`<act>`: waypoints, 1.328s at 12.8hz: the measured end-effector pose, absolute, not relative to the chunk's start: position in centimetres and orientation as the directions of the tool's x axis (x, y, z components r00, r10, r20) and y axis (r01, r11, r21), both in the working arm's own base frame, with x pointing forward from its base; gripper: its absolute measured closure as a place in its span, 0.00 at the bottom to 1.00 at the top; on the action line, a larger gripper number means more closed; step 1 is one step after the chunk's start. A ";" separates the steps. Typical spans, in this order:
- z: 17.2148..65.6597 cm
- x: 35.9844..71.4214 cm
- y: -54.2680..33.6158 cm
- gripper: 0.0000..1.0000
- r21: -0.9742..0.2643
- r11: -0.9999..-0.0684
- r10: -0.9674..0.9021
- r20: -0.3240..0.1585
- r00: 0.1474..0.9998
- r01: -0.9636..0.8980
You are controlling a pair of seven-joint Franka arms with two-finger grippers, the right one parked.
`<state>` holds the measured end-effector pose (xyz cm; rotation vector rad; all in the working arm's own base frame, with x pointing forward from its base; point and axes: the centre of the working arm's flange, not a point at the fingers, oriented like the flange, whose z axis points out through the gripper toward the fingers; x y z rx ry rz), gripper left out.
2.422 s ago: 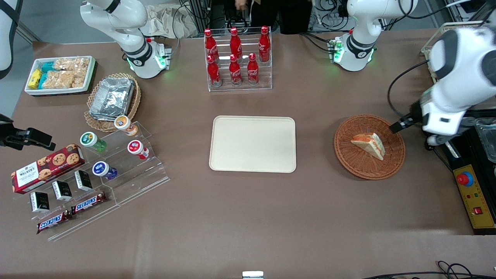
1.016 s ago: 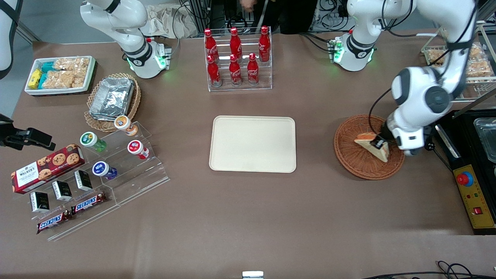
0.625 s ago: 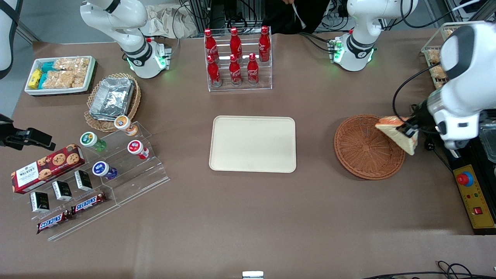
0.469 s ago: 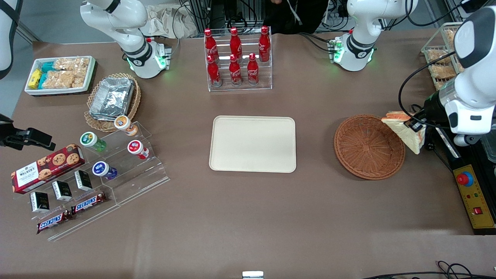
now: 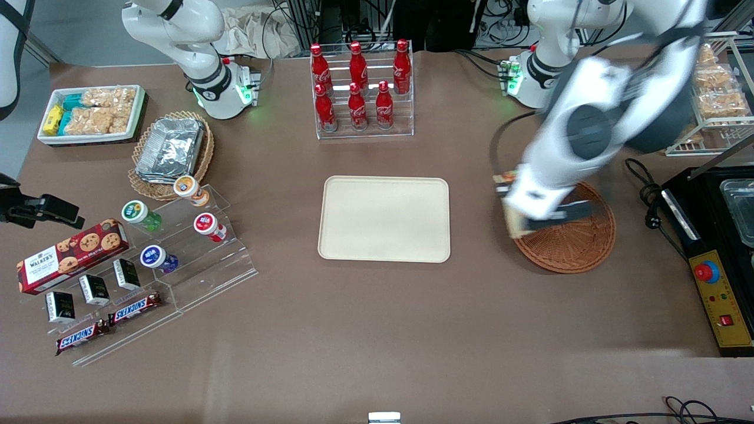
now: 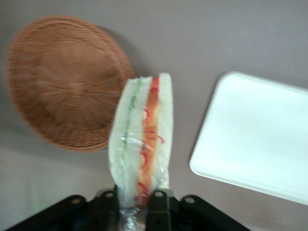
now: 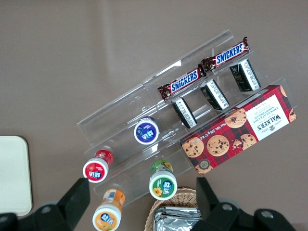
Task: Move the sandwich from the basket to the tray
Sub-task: 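Carry the sandwich over the cream tray and lower it, then open the left gripper to release the sandwich and withdraw the arm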
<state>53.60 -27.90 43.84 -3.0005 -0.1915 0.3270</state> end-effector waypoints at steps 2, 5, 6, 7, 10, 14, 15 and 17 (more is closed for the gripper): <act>38.6 51.7 -34.1 0.80 -0.183 -0.983 0.044 -0.197 0.979 0.007; 31.5 48.8 -40.9 0.80 -0.217 -0.975 -0.012 -0.171 0.985 -0.050; 29.9 48.3 -41.8 0.80 -0.216 -0.975 -0.020 -0.170 0.985 -0.058; 28.6 48.1 -42.4 0.80 -0.218 -0.974 -0.024 -0.170 0.985 -0.061; 25.5 47.8 -43.4 0.81 -0.217 -0.974 -0.033 -0.155 0.987 -0.066; 23.8 47.3 -44.2 0.51 -0.256 -0.965 -0.025 -0.114 0.993 -0.054; 24.7 47.9 -44.2 0.42 -0.257 -0.965 -0.017 -0.096 0.995 -0.042; 29.4 51.3 -41.7 0.20 -0.285 -0.958 0.034 -0.054 0.998 0.017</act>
